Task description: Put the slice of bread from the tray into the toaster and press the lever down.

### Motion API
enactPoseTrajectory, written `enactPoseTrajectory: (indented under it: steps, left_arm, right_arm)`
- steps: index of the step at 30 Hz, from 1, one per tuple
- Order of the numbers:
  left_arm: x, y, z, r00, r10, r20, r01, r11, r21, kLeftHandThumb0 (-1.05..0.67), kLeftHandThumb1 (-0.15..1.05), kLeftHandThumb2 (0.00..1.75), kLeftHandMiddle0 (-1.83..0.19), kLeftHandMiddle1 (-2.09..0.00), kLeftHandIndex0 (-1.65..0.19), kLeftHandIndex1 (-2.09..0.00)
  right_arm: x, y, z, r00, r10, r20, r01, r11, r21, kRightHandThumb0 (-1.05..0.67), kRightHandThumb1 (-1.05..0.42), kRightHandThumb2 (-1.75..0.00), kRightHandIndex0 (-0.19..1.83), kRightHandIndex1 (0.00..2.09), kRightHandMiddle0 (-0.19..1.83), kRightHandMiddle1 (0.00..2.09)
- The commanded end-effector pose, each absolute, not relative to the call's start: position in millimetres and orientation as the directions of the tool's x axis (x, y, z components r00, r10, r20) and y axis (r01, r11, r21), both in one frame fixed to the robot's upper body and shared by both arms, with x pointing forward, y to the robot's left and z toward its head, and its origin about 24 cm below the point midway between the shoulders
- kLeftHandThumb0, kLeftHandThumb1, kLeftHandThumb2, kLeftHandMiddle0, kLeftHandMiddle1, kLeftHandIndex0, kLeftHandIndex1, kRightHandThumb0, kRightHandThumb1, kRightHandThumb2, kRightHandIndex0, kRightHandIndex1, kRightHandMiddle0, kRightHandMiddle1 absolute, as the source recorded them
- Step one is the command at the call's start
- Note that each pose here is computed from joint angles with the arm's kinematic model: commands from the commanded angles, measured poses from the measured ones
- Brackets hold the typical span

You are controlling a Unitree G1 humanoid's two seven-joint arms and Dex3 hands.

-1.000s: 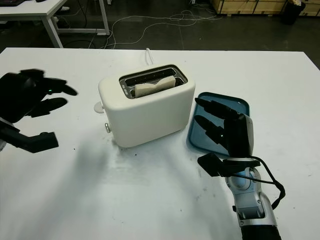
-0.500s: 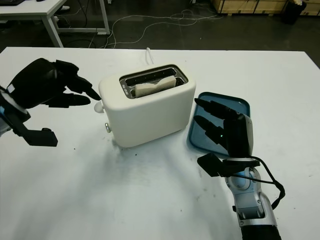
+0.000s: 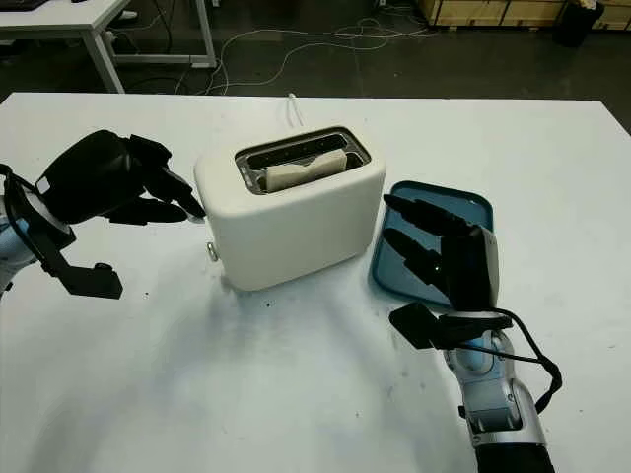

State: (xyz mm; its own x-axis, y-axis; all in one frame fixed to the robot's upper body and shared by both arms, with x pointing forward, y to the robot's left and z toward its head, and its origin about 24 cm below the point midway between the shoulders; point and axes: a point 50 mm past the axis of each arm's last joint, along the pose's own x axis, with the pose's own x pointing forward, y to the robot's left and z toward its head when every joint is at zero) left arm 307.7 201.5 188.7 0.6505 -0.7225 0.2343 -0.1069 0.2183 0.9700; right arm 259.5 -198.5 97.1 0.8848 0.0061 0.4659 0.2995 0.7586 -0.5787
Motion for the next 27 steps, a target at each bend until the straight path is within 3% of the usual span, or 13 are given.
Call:
enactPoseTrajectory:
  steps: [1, 12, 19, 27]
  left_arm:
    - [309.6, 197.7, 189, 0.640, -0.732, 0.235, -0.115, 0.212, 0.971, -0.17, 0.77, 0.00, -0.88, -1.14, -1.13, -0.25]
    - [315.2, 204.7, 198, 0.648, -0.714, 0.266, -0.166, 0.209, 0.964, -0.20, 0.80, 0.01, -0.85, -1.29, -1.13, -0.24]
    - [315.6, 206.0, 203, 0.642, -0.702, 0.307, -0.210, 0.225, 0.952, -0.19, 0.77, 0.00, -0.93, -0.99, -1.16, -0.24]
    - [315.9, 202.7, 197, 0.649, -0.705, 0.285, -0.170, 0.231, 0.958, -0.18, 0.75, 0.00, -0.98, -1.05, -1.18, -0.20]
  right_arm:
    - [258, -199, 98, 0.876, 0.010, 0.483, 0.307, 0.759, -0.573, -0.40, -0.92, -0.08, 0.87, 0.40, 0.96, 0.00]
    - [259, -199, 95, 0.875, 0.024, 0.483, 0.287, 0.778, -0.559, -0.40, -0.92, -0.08, 0.89, 0.39, 0.97, 0.00]
    - [259, -199, 95, 0.876, 0.023, 0.482, 0.287, 0.778, -0.558, -0.39, -0.92, -0.07, 0.89, 0.39, 0.97, 0.00]
    - [258, -199, 96, 0.876, 0.023, 0.482, 0.290, 0.774, -0.563, -0.39, -0.92, -0.07, 0.89, 0.39, 0.96, 0.00]
